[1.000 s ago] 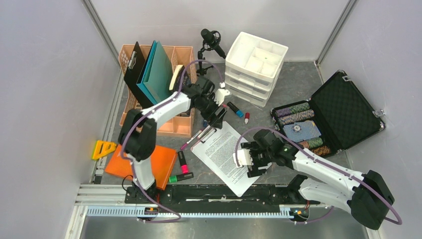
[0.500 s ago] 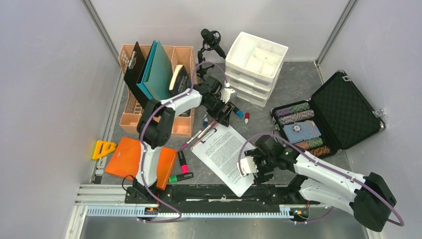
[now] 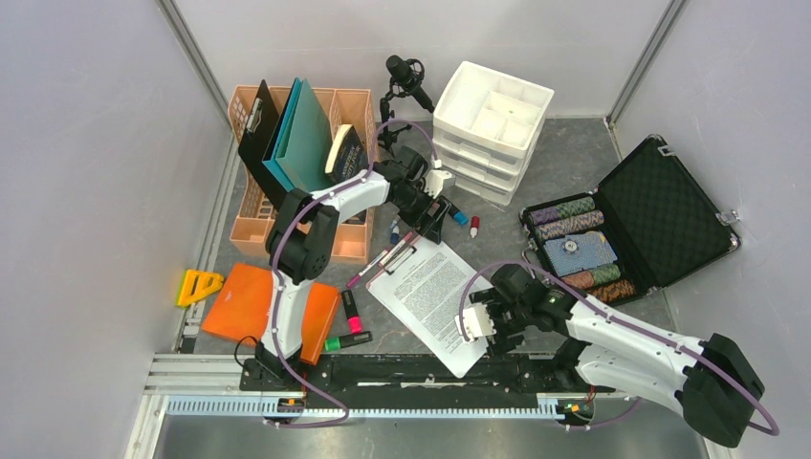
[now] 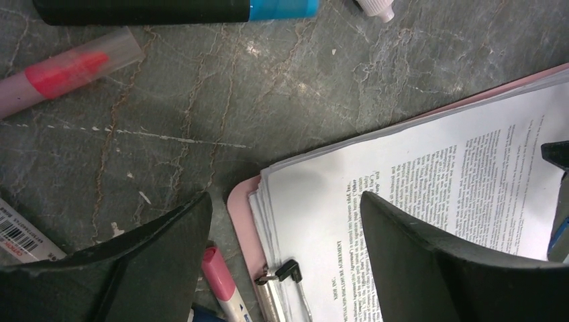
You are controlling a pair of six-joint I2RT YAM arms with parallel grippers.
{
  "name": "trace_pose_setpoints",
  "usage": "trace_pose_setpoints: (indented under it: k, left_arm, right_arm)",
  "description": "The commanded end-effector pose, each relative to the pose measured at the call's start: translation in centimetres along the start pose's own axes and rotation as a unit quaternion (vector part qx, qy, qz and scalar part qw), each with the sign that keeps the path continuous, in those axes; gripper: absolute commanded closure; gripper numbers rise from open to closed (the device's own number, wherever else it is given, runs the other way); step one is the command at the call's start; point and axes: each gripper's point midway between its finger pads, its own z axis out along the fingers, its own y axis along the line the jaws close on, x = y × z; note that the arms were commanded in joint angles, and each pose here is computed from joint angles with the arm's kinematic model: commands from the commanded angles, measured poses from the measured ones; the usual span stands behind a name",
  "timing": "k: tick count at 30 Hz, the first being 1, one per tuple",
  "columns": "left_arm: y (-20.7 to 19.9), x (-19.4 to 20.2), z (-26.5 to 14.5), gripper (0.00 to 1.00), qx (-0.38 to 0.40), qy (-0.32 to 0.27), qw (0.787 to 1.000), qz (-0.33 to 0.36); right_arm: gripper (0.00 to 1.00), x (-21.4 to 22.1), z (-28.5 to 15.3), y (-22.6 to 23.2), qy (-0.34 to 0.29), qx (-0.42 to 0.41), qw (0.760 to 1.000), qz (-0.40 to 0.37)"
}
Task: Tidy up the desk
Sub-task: Pick up the folder from the center of the board.
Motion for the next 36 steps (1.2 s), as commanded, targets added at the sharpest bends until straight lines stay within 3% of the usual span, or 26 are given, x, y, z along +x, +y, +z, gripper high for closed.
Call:
trace_pose_setpoints:
  k: [1,12,23,36]
  left_arm:
    - [-0.2,-0.3,0.4,0.12,0.015,0.003,1.0,-0.013]
    - [-0.9,3.0,0.3,0.17,0.042,0.064,0.997,-0.009]
    - [-0.8,3.5,-2.2,0.36,0.081,0.121,0.989,0.019]
    - [-2.2,3.5,-3.9,0.51,0.131,0.154,0.978,0.046]
  right_arm:
    - [0.09,1.1,1.1,-0.3,0.017,0.017,1.0,-0.005]
    - [0.15,2.3,1.5,-1.3,0.041,0.053,0.998,0.014]
    - [0.16,3.6,1.9,-0.8,0.068,0.053,0.996,0.03]
    - [0.18,4.7,2.1,-0.6,0.095,0.051,0.993,0.042]
